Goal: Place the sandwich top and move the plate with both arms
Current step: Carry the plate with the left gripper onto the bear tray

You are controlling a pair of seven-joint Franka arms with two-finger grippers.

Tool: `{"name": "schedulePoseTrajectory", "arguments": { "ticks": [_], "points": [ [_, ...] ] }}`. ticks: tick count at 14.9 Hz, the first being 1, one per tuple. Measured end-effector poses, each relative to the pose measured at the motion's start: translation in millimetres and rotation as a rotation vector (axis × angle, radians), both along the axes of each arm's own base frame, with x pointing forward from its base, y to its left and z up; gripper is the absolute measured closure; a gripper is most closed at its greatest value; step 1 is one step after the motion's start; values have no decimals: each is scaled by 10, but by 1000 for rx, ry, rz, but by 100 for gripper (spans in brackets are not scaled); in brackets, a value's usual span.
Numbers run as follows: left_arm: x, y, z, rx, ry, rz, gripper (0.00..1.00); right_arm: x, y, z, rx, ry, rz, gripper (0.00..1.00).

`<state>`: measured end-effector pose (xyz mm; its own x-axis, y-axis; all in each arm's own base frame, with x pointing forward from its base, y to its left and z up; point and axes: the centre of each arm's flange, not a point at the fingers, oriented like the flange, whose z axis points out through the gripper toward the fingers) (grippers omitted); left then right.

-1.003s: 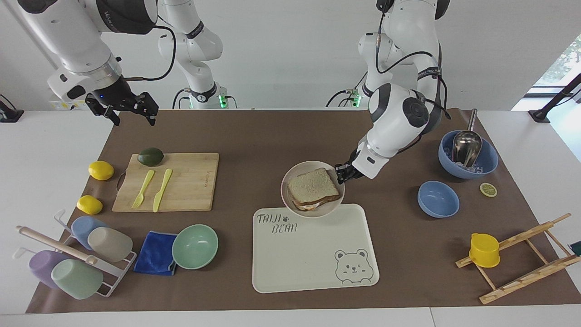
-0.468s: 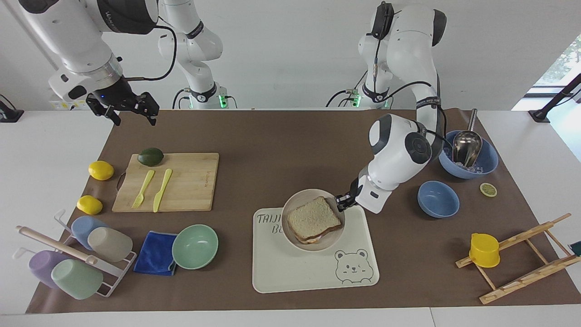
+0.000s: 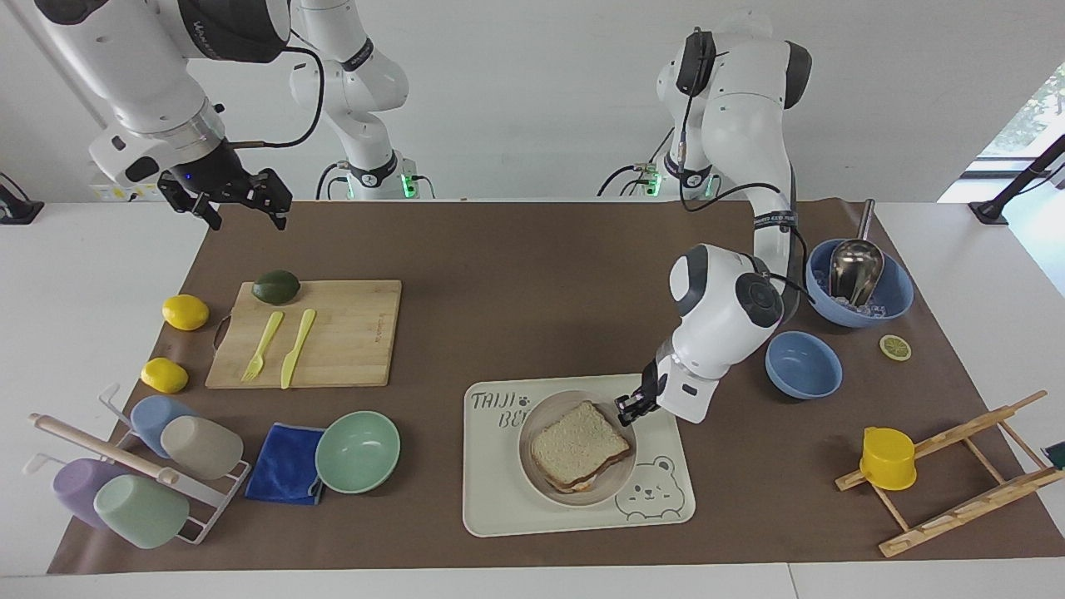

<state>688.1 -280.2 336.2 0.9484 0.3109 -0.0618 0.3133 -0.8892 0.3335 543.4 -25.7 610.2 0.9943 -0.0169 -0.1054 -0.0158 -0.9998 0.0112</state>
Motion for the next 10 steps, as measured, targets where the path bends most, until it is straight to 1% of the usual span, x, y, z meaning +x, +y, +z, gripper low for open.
{"name": "schedulePoseTrajectory", "arguments": {
  "ticks": [2, 4, 7, 8, 10],
  "points": [
    [-30, -1, -150, 2, -28, 18, 96, 0, 0, 0, 0, 0, 0, 0],
    [-72, -7, -268, 6, -42, 28, 96, 0, 0, 0, 0, 0, 0, 0],
    [-87, 0, -247, 6, -47, 32, 96, 0, 0, 0, 0, 0, 0, 0],
    [-91, 8, -253, 7, -45, 32, 89, 0, 0, 0, 0, 0, 0, 0],
    [-106, 21, -277, 15, -43, 27, 67, 0, 0, 0, 0, 0, 0, 0]
  ]
}}
